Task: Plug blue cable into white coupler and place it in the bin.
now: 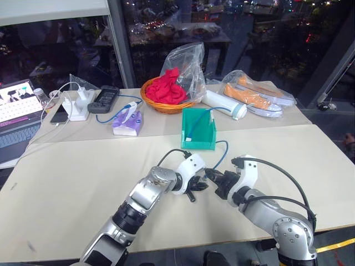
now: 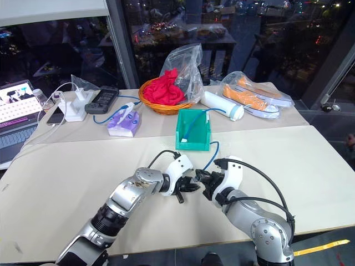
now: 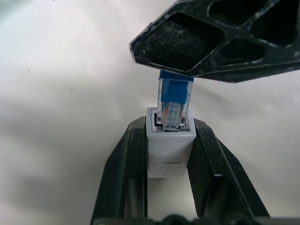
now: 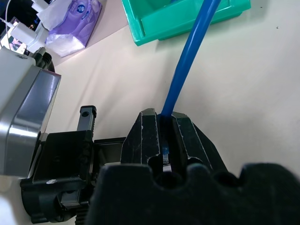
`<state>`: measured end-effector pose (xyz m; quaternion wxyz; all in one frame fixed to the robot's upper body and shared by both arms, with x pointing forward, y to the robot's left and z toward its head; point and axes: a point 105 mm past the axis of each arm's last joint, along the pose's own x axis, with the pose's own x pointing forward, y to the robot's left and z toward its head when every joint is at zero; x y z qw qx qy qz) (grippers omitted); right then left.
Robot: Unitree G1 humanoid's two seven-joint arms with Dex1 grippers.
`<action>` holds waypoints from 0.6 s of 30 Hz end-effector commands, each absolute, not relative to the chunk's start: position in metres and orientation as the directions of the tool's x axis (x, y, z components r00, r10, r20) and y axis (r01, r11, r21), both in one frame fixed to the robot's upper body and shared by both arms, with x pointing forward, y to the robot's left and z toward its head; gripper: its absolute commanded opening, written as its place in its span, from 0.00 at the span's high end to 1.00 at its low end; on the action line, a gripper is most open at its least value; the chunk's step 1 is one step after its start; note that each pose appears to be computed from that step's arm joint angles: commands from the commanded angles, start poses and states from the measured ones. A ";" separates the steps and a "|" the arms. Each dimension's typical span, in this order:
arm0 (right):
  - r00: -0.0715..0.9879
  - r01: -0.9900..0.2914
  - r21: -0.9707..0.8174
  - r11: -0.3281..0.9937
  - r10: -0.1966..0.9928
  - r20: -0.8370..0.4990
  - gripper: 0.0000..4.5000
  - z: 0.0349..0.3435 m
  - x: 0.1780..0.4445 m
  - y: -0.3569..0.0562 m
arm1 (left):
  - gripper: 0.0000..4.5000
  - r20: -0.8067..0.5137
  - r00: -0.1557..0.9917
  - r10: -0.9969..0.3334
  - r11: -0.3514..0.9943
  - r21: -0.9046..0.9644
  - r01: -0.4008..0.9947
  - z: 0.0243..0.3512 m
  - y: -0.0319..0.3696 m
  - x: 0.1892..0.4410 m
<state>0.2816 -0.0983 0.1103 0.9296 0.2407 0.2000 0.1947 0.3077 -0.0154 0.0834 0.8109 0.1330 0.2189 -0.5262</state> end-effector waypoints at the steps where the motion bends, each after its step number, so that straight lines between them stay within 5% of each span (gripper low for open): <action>1: 0.694 -0.301 0.596 0.744 0.599 -0.398 1.00 0.073 0.257 -0.065 | 0.85 -0.488 0.352 -0.799 0.419 -0.032 0.907 0.083 -0.020 0.305; 18: 0.705 -0.294 0.554 0.779 0.568 -0.425 1.00 0.069 0.252 -0.077 | 0.85 -0.499 0.368 -0.785 0.431 -0.013 0.902 0.079 -0.013 0.303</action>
